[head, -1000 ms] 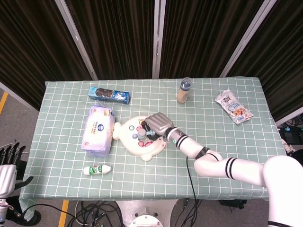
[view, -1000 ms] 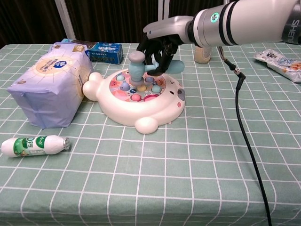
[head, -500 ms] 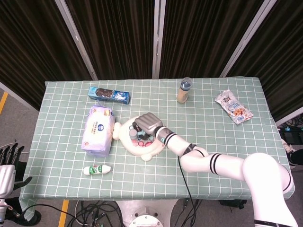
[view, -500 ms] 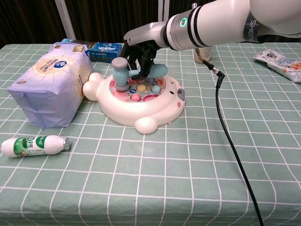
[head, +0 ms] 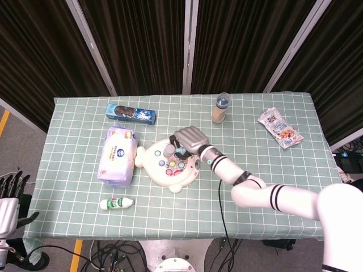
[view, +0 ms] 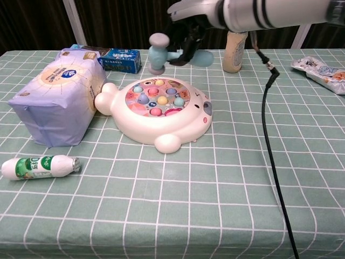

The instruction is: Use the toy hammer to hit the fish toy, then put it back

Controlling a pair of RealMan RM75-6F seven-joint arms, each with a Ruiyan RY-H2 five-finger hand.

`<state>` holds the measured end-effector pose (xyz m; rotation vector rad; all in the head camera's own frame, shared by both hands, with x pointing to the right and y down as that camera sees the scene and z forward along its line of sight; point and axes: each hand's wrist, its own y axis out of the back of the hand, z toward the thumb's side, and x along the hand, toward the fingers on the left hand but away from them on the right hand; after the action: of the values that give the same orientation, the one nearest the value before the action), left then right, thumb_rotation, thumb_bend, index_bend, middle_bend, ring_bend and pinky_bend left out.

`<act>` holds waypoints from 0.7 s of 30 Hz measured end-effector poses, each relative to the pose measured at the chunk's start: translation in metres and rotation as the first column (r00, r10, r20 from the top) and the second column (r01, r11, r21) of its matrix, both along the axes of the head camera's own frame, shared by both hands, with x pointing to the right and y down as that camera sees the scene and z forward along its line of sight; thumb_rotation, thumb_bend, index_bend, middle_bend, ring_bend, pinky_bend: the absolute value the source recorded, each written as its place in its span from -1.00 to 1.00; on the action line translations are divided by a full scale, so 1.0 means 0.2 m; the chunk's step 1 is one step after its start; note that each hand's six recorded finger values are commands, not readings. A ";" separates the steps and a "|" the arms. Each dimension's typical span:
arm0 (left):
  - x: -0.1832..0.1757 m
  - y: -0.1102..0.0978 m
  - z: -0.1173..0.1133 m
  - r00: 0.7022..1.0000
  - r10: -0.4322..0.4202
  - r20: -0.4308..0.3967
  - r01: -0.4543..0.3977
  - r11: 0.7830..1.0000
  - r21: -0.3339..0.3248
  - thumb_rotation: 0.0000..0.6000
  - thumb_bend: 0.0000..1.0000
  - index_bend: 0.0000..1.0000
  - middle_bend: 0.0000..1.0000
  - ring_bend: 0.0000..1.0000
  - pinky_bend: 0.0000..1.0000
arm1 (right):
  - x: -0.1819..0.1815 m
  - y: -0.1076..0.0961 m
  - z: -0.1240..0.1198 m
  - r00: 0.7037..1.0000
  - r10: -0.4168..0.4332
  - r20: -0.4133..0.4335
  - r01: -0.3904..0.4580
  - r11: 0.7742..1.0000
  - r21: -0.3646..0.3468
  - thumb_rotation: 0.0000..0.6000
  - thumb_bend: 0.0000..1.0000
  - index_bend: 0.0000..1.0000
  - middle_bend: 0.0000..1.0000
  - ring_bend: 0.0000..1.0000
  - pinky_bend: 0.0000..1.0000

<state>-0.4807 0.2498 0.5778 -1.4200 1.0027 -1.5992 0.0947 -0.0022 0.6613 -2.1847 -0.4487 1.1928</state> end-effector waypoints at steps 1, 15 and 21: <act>0.00 0.00 0.00 1.000 0.003 0.000 -0.003 1.000 0.000 1.00 -0.90 -0.80 -0.96 -1.00 -1.00 | 0.06 -0.01 0.00 1.000 0.014 -0.010 -0.014 1.000 0.003 1.00 0.44 0.64 0.36 0.20 0.54; 0.08 -0.02 0.00 0.999 0.035 0.003 -0.035 0.999 -0.013 1.00 -0.90 -0.80 -0.96 -1.00 -1.00 | 0.65 0.09 0.23 0.983 0.115 -0.143 -0.117 0.993 -0.008 1.00 0.33 0.55 0.29 0.17 0.42; 0.08 -0.02 0.00 1.000 0.028 0.006 -0.028 0.999 -0.021 1.00 -0.90 -0.80 -0.96 -1.00 -1.00 | 0.71 0.13 0.34 0.981 0.122 -0.149 -0.124 0.992 -0.008 1.00 0.08 0.43 0.17 0.03 0.25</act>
<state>-0.4649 0.2465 0.5784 -1.4357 0.9609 -1.5969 0.2369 0.0236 0.7301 -2.0900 -0.5179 1.4198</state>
